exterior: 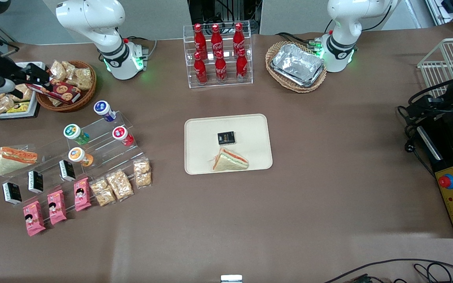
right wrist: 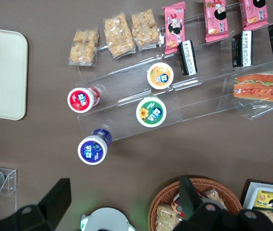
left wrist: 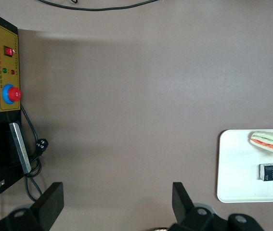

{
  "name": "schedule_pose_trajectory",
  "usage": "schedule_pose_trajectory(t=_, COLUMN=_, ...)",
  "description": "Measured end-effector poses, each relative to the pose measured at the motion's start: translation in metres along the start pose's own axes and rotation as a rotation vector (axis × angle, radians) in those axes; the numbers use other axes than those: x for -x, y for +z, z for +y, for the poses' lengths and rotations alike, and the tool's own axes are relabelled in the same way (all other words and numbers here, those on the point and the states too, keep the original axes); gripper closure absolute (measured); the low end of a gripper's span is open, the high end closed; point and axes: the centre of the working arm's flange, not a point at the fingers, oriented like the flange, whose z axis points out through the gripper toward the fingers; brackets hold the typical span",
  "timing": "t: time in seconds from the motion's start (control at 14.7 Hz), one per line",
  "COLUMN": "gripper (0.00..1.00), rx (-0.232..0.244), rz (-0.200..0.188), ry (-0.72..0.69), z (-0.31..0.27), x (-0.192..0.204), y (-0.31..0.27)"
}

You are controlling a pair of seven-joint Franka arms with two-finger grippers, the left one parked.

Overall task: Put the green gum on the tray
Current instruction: 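Lower the open right gripper around the green-lidded gum bottle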

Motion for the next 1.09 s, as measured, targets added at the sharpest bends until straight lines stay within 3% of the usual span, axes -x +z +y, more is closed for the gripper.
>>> schedule_pose_trajectory(t=0.41, gripper=0.00, rx=0.058, rz=0.022, ry=-0.015, z=0.004, x=-0.013, y=0.046)
schedule_pose_trajectory(t=1.09, gripper=0.00, rx=0.073, rz=0.092, ry=-0.014, z=-0.004, x=-0.007, y=0.184)
